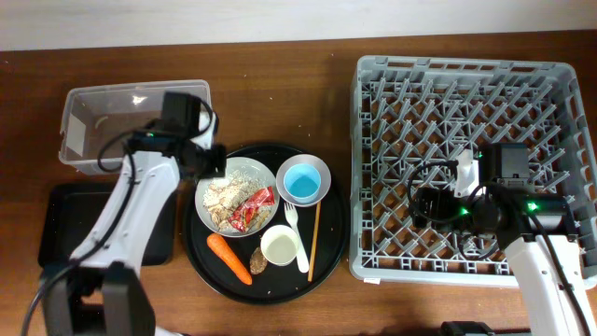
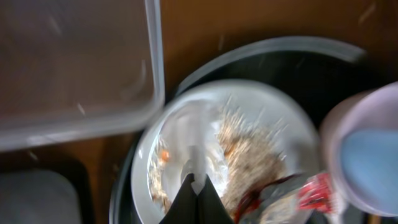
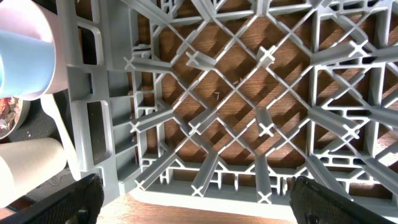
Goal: Sort waste into correct bins and load items into the dishwasher rack
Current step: 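Carry the tissue left and drop it into the clear bin, then return the left gripper to the plate and grasp the red wrapper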
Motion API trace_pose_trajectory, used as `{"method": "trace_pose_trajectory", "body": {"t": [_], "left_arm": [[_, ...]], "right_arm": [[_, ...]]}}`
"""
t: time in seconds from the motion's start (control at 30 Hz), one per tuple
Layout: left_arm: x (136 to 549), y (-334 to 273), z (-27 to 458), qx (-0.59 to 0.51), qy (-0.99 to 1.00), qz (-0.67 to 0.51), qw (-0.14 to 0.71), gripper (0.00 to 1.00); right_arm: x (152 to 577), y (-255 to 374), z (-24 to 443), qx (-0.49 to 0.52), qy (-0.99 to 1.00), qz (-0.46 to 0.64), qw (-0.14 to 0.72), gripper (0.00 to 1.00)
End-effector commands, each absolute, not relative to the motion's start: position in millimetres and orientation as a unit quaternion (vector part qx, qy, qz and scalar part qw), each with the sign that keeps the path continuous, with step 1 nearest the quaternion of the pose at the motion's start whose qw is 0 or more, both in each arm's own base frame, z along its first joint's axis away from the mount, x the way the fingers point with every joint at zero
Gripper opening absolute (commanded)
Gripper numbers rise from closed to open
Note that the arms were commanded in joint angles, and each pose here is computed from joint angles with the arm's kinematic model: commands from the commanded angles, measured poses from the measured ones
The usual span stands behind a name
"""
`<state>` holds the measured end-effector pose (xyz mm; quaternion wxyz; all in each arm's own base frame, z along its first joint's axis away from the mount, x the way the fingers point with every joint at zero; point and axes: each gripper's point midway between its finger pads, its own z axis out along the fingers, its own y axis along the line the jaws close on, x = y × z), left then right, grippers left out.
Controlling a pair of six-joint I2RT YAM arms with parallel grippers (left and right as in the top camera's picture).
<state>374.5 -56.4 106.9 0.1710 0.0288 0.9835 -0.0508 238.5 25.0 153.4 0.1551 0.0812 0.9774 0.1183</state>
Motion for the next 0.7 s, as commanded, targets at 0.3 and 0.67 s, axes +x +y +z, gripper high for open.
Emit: {"method": "trace_pose_trajectory", "body": {"t": [0.3,0.67], "left_arm": [[439.2,8.3,223.1,-0.040,0.928,0.010,0.371,0.05],[441.4,-12.7,193.6,-0.020,0.942,-0.060,0.329,0.50]], "right_arm": [[243.1,23.6,160.9,0.074,0.977,0.112,0.168,0.98],[243.2,23.5,161.0,0.074,0.977,0.112,0.168,0.99]]}}
